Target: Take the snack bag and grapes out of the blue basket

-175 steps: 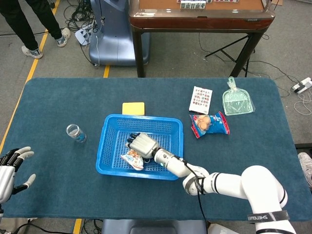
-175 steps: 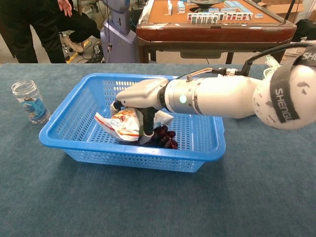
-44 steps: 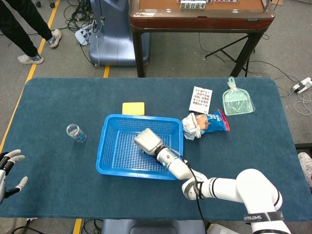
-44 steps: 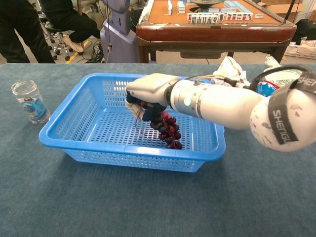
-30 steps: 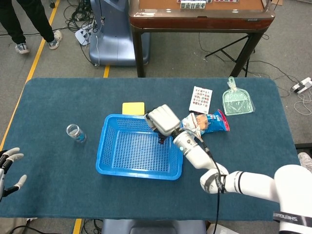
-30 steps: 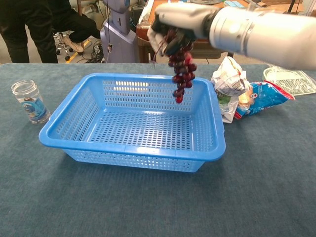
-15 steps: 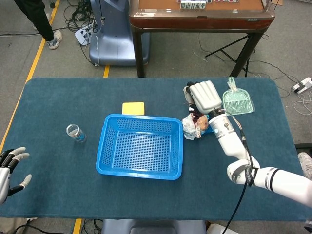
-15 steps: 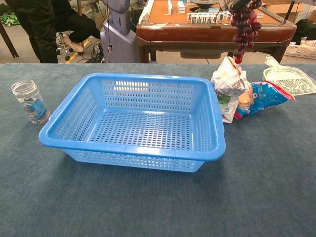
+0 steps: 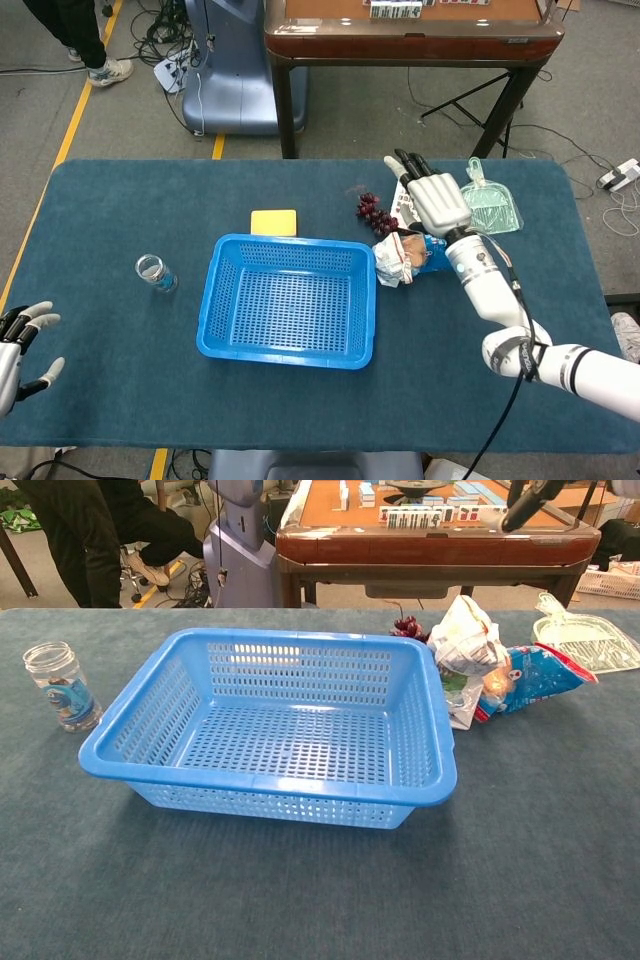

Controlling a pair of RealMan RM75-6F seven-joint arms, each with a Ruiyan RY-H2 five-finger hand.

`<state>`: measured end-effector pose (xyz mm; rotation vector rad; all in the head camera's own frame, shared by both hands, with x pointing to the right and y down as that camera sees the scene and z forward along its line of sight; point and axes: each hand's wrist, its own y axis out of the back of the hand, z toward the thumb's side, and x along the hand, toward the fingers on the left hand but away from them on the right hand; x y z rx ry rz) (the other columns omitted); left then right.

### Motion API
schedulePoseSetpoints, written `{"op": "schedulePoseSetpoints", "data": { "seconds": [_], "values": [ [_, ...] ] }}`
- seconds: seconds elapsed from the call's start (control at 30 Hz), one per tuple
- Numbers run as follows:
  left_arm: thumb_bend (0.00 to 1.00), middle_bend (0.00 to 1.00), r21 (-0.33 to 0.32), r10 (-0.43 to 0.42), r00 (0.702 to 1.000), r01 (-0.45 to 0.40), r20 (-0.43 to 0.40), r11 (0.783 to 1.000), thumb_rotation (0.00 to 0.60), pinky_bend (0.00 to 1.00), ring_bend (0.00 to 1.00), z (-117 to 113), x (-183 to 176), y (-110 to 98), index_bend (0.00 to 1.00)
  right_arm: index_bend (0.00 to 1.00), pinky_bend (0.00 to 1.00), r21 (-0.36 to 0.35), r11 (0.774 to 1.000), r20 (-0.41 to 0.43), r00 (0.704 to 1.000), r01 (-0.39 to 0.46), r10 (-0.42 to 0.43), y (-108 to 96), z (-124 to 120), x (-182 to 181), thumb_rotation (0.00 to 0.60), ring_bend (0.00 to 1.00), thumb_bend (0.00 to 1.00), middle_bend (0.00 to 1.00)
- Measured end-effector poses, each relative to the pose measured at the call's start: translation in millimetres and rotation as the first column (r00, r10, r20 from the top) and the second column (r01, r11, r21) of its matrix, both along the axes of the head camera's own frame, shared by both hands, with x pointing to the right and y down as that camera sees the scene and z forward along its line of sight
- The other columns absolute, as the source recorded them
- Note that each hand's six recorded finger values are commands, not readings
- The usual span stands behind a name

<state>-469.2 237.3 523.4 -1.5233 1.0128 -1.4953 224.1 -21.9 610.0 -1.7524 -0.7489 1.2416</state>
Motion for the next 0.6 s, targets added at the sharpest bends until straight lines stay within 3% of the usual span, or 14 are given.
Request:
{"op": "schedulePoseSetpoints", "data": {
  "seconds": [0.17, 0.4, 0.6],
  "values": [
    [0.27, 0.21, -0.005, -0.001, 1.000, 0.001, -0.005, 1.000, 0.600, 0.24, 0.16, 2, 0, -1, 0.36, 0.01, 0.30, 0.064, 0.997, -0.048, 0.998, -0.044, 0.047, 21, -14, 38, 0.600, 0.14, 0.48, 0.16],
    [0.27, 0.21, -0.022, 0.006, 1.000, -0.006, -0.011, 1.000, 0.600, 0.25, 0.16, 8, 4, -2, 0.36, 0.05, 0.30, 0.088, 0.983, -0.144, 0.974, -0.164, 0.176, 84, -30, 115, 0.600, 0.14, 0.48, 0.18],
    [0.27, 0.21, -0.037, 0.017, 1.000, -0.018, -0.022, 0.999, 0.600, 0.25, 0.16, 14, 9, -1, 0.36, 0.07, 0.32, 0.066, 0.974, -0.197, 0.954, -0.215, 0.224, 142, -41, 159, 0.600, 0.17, 0.48, 0.22]
  ]
}}
